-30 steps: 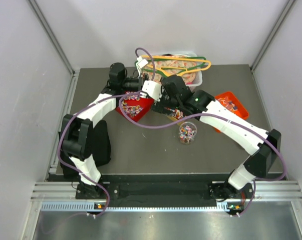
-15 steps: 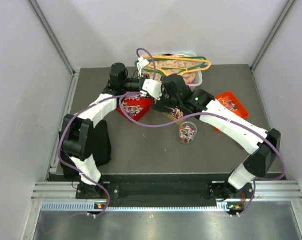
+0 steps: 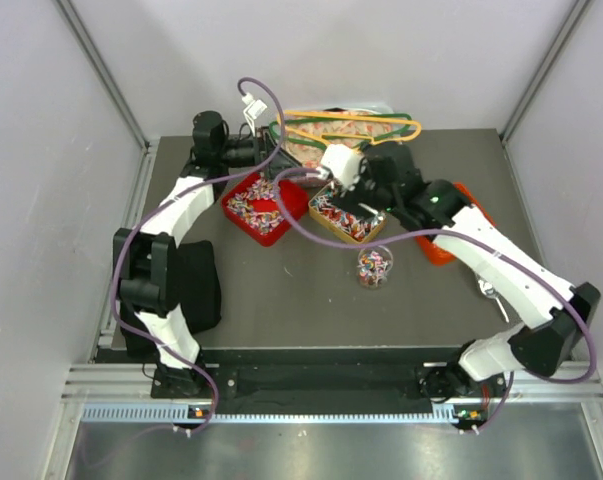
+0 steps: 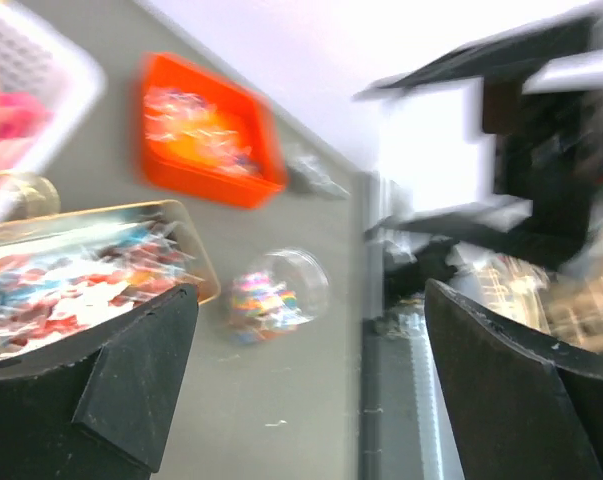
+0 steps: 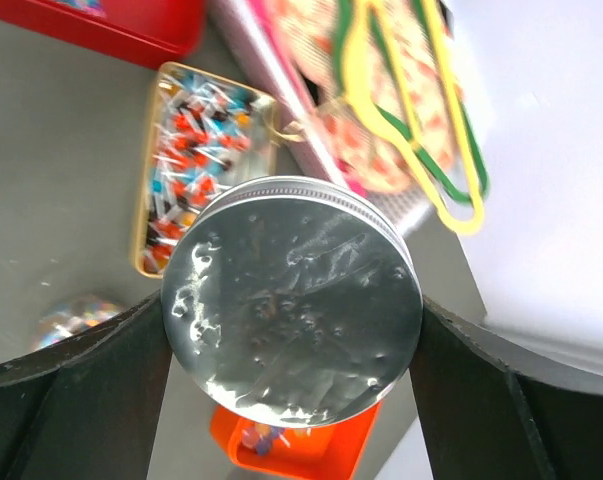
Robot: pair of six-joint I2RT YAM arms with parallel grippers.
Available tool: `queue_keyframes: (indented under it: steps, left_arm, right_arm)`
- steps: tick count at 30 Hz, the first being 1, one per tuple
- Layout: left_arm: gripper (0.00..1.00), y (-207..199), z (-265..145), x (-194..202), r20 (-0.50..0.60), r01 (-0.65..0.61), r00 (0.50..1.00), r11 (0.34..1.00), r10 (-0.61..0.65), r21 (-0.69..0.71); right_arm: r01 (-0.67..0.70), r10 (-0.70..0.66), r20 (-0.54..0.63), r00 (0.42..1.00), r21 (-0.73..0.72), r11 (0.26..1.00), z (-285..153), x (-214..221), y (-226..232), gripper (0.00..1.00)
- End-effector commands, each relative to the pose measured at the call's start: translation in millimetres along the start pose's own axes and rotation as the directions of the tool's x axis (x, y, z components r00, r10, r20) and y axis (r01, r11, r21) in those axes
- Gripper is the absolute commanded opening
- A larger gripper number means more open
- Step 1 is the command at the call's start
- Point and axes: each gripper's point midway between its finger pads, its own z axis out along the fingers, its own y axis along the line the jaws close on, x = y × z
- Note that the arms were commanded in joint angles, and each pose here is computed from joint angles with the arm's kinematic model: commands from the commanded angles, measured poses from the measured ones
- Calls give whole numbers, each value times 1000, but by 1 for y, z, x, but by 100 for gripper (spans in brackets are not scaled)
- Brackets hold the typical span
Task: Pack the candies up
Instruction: Pick up the bottle lid at the center of the board, then close the bottle lid on the packing bottle.
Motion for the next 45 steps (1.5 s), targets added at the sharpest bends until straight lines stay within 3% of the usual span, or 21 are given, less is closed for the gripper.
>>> queue_keyframes:
  steps: [1,5,6,10,13,17,22,29,36,45]
  left_arm:
    - [99,47,-5,25,-84,-140,988,978,128,-157]
    - [99,76,-3,55,-129,-236,970,933,208,-272]
    - [99,73,5,63,-169,-326,942,907,289,-267]
    - [99,77,20,121,-268,-478,871,836,411,-269]
    - [99,77,29,152,-288,-494,861,824,419,-277]
    - [99,75,43,165,-276,-600,798,748,536,-283]
    - [99,63,56,196,-272,-638,769,726,579,-258]
    - [99,60,70,228,-260,-661,750,712,609,-239]
    - [99,68,84,243,-224,-616,787,752,575,-233]
    - [99,65,110,242,-110,-606,794,770,597,-197]
  right_arm:
    - [-128,124,54,991,81,988,-33,15,-44,67]
    - [-204,197,74,978,97,974,-55,29,-63,68]
    - [-211,206,66,976,84,974,-57,34,-61,68]
    - [-279,276,49,960,64,958,-66,56,-66,68]
    - [-340,340,25,940,13,940,-64,72,-59,68]
    - [-382,381,-18,924,-29,924,-59,91,-44,68]
    - [-424,422,-44,906,-81,902,-61,102,-32,68]
    - [-511,508,-71,858,-202,835,-47,110,-12,68]
    - [-549,528,-157,835,-320,772,-31,121,21,66]
    - [-506,455,-223,862,-342,792,-14,133,48,65]
